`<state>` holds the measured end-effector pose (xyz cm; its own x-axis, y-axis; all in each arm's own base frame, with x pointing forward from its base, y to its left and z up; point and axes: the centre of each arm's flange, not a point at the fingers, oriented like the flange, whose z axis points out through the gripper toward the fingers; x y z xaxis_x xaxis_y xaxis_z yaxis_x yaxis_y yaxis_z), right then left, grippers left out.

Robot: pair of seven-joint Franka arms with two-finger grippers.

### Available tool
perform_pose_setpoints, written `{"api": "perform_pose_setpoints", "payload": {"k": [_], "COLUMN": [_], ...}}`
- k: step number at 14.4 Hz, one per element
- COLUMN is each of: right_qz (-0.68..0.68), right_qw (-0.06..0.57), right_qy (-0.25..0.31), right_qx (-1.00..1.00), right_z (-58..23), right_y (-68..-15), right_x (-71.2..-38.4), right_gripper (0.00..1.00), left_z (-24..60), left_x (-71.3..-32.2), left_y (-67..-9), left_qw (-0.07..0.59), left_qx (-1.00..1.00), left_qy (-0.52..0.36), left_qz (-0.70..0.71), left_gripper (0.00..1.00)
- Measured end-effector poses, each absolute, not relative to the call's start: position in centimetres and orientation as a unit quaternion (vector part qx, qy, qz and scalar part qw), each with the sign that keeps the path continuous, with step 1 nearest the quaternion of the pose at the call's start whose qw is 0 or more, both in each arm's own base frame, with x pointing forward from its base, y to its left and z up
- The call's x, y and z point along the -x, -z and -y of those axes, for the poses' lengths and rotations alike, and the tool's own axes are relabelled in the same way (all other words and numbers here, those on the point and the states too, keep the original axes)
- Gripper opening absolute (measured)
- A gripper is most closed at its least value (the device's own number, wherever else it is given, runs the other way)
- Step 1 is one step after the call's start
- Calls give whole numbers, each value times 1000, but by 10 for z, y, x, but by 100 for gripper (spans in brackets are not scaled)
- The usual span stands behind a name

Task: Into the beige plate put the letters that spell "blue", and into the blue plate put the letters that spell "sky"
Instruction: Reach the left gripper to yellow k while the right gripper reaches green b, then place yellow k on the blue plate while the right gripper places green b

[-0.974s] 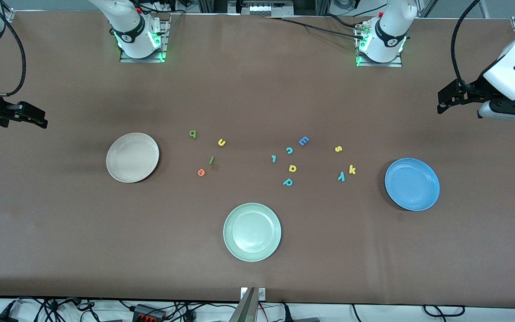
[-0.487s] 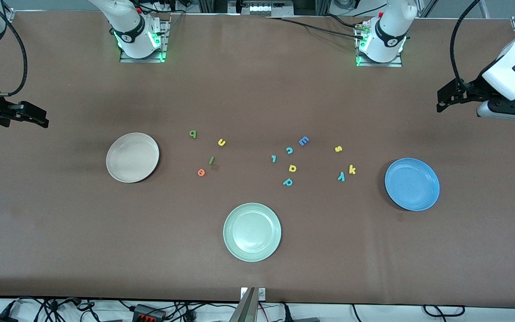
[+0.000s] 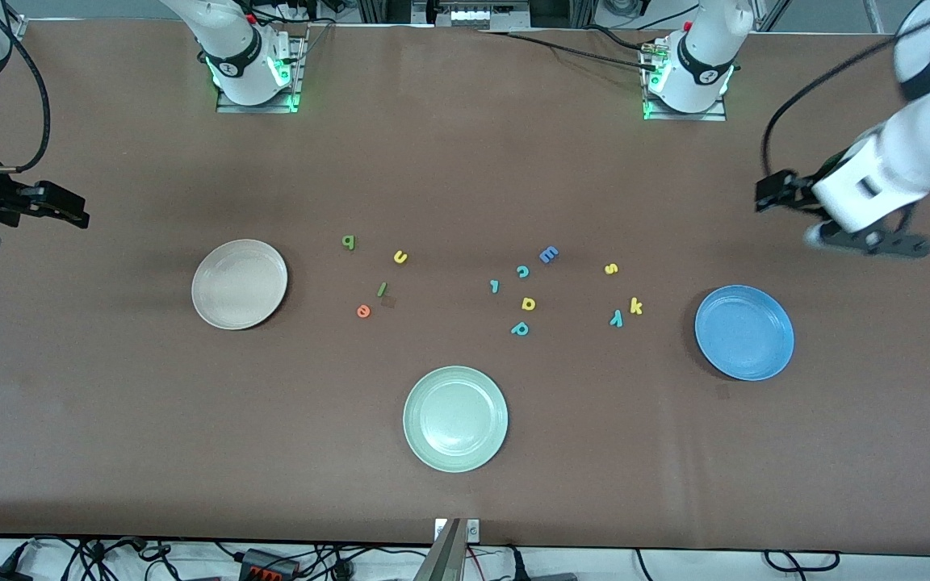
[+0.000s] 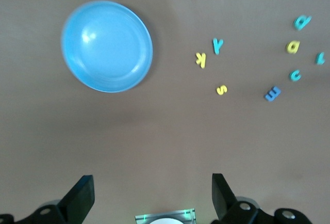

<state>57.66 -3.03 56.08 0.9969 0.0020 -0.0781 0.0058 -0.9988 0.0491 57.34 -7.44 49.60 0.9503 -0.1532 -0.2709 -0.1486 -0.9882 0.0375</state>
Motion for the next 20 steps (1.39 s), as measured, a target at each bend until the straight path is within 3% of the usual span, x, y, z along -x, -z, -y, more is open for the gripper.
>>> {"api": "perform_pose_setpoints", "payload": {"k": [5,9,12,15,20], "right_qz": [-6,-45,-67,-79,-76], "right_qw": [24,11,-31,-39,-17], "right_qy": [49,104,141,144,146], "right_qx": [-998,-994,-987,-986,-986], "right_z": [27,-26,-82,-111,-183], "right_y": [-552,-489,-430,-380,-307], "right_x": [-578,-591,-596,-594,-554], "right_gripper": [100,100,100,100,100], "left_z": [105,129,146,153,165], "left_x": [-619,-632,-633,-625,-596], "left_y": [-393,-351,-323,-289,-232], "left_qw": [14,17,18,19,18], "left_qx": [-985,-986,-985,-985,-990], "left_qy": [145,127,123,114,87], "left_qz": [95,110,121,125,113], "left_gripper": [100,100,100,100,100]}}
